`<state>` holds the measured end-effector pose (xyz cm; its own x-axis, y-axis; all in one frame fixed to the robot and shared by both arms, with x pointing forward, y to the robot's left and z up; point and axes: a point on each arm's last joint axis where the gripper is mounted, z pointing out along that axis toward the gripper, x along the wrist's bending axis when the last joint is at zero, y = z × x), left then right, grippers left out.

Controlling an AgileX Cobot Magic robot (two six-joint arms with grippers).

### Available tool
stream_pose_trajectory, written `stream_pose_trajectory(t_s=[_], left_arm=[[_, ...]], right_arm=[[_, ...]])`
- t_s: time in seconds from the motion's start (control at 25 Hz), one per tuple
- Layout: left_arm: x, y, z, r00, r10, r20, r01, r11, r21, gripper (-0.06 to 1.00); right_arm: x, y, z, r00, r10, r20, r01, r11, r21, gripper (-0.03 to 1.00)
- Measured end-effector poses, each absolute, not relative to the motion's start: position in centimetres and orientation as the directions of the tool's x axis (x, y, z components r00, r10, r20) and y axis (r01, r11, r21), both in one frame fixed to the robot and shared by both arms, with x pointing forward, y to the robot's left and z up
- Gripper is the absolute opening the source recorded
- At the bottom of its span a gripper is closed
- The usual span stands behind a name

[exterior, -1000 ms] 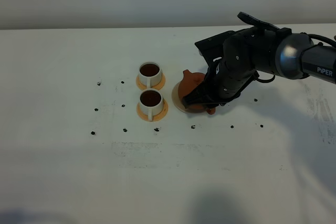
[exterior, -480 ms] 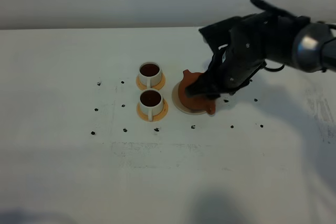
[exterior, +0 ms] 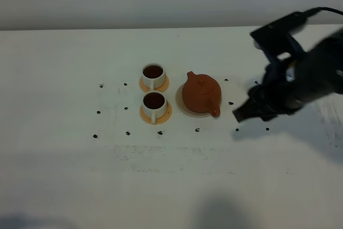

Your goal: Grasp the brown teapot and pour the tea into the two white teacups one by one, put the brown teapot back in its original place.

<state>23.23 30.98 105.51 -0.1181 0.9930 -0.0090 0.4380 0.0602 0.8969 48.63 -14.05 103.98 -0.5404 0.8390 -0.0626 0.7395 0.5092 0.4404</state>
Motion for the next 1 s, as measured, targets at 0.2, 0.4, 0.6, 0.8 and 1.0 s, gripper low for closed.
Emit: stream_pose_trajectory(t_s=[0.2, 0.4, 0.6, 0.8, 1.0], left_arm=[[23.2, 31.0, 105.5, -0.118, 0.993, -0.009, 0.438, 0.060, 0.897, 0.50], [23.2, 31.0, 105.5, -0.118, 0.993, -0.009, 0.438, 0.060, 0.897, 0.50], [23.2, 31.0, 105.5, -0.118, 0.993, -0.009, 0.438, 0.060, 0.897, 0.50], [23.2, 31.0, 105.5, -0.118, 0.993, -0.009, 0.438, 0.060, 0.897, 0.50], [23.2, 31.0, 105.5, -0.118, 0.993, -0.009, 0.438, 0.060, 0.897, 0.50]], right_arm=[[44.4, -16.9, 106.1, -0.531, 0.845, -0.066, 0.766, 0.512, 0.388, 0.36], [42.6, -18.2, 107.5, -0.525, 0.848, -0.068, 0.780, 0.512, 0.360, 0.29], [41.8, -18.6, 107.4, -0.522, 0.851, -0.058, 0.808, 0.515, 0.287, 0.22], [40.6, -18.9, 107.8, -0.516, 0.857, -0.010, 0.830, 0.503, 0.241, 0.20], [39.3, -19.6, 109.1, -0.514, 0.857, 0.015, 0.819, 0.486, 0.305, 0.20]])
